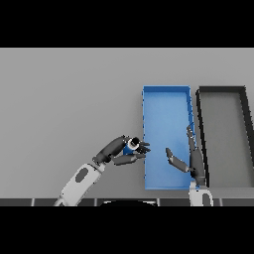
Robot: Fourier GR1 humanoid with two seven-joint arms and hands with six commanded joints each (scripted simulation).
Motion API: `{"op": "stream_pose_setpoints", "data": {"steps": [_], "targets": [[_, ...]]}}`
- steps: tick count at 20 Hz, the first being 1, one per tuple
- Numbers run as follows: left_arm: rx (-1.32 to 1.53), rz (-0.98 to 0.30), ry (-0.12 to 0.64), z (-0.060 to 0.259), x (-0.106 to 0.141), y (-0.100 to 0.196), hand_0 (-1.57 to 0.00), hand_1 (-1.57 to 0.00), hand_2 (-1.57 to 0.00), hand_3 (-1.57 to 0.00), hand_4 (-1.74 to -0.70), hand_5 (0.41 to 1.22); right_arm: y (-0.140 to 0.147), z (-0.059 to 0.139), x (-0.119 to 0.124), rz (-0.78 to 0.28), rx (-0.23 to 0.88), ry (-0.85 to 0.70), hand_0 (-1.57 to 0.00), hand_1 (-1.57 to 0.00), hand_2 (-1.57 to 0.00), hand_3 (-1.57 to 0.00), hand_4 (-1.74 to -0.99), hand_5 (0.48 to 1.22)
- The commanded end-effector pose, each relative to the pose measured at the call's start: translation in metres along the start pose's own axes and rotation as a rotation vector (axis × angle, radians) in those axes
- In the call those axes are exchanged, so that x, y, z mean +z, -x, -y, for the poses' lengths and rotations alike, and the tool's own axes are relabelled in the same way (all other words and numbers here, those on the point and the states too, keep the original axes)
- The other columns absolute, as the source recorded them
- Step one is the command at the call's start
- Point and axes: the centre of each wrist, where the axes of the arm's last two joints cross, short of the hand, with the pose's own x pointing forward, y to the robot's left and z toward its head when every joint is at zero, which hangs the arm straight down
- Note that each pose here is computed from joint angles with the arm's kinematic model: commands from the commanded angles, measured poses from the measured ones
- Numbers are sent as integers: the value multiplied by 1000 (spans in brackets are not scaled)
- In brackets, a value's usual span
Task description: Pick up the blue pipe and place it into the blue bin.
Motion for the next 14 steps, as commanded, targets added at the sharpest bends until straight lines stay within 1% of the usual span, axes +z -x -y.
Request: {"op": "stream_pose_setpoints", "data": {"steps": [1,2,3,4,5,6,8,9,11,12,14], "targets": [[-2,1,-6,-3,2,-1,-1570,-1570,-1570,-1570,-1474,1220,1,-1,2,-9,4,20,1,1,1,1,-1185,578],[-2,8,-3,1,3,0,-1570,-1571,-1571,-1571,-1474,1220,1,-3,3,-8,1,27,1,-3,1,1,-1191,577],[-3,7,10,4,6,0,-1571,-1571,-1571,-1571,-1474,1221,-1,-1,4,13,-14,36,1,-11,-3,1,-1194,572],[-11,16,5,2,3,-1,-1571,-1571,-1571,-1571,-1475,1221,-5,1,3,44,-54,34,1,-19,-18,1,-1178,569],[-14,16,4,3,2,-2,-1571,-1571,-1571,-1571,-1475,1221,-12,4,4,122,-101,23,1,-22,-30,1,-1166,571],[-17,12,7,3,2,-2,-1571,-1571,-1571,-1571,-1475,1221,-20,9,2,176,-141,-2,1,-17,-32,1,-1172,579],[-11,3,1,-2,4,-1,-1571,-1571,-1571,-1571,-1475,1221,-34,20,-1,253,-164,-63,1,-11,-20,1,-1169,597],[-11,-3,10,3,3,-1,-1571,-1571,-1571,-1571,-1474,1221,-48,26,-3,278,-146,-107,1,-8,-16,1,-1163,592],[-20,3,10,4,1,-1,-1571,-1571,-1571,-1571,-1474,1221,-70,36,-3,305,-139,-211,1,-5,-10,1,-1171,579],[-22,-4,3,3,2,-1,-1571,-1571,-1571,-1571,-1473,1221,-82,37,-2,312,-126,-264,1,-4,-8,1,-1177,567],[-24,9,8,0,1,-5,-1571,-1571,-1571,-1571,-1473,1221,-95,34,-9,232,-65,-345,1,-2,-4,1,-1194,543]]}}
